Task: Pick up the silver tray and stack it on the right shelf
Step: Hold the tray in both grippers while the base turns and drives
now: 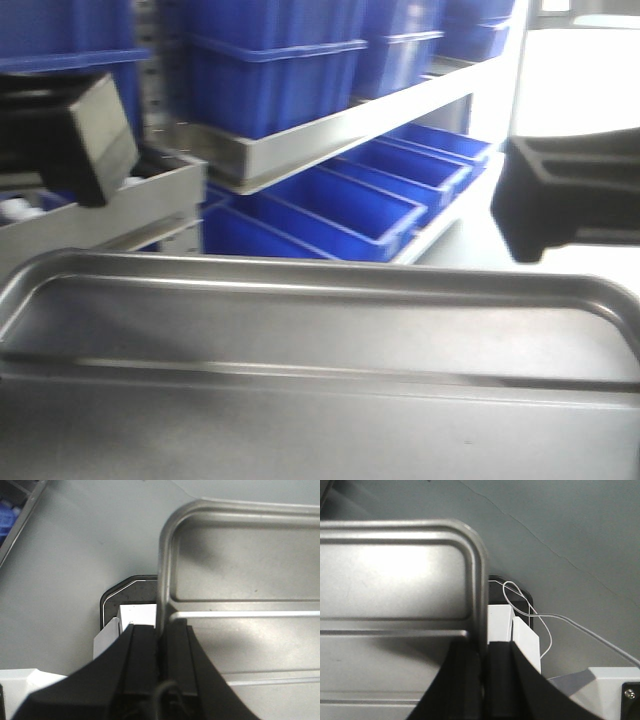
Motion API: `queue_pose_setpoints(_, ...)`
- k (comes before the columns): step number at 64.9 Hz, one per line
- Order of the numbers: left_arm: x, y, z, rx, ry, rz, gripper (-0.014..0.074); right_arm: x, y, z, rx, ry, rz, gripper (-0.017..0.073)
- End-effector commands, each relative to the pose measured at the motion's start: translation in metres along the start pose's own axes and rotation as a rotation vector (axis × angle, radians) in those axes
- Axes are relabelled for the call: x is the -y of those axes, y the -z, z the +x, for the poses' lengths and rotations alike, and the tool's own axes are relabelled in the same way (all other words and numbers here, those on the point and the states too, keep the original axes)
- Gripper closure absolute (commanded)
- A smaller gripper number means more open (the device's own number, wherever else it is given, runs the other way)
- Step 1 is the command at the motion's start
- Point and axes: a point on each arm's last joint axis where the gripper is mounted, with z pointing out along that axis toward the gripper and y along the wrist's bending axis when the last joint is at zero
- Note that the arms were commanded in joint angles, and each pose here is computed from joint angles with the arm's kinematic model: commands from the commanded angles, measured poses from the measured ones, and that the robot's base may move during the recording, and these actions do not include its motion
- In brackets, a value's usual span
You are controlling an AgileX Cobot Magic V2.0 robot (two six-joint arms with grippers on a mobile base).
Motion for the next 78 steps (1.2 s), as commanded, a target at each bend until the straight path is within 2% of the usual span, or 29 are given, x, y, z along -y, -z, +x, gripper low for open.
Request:
queue_pose_setpoints(1,-0.0201,0.0119,0.0014,-0.018,-0.008,-0.181,0.0694,0.0182,0.0109,-0.002,0.011,0.007,0.165,0.0501)
queue_pose_setpoints(78,-0.0201,0.0119,0.0014,-0.018,-0.008,-0.181,0.0694,0.018,0.0109,-0.0021,0.011,0.007,0.164,0.0501)
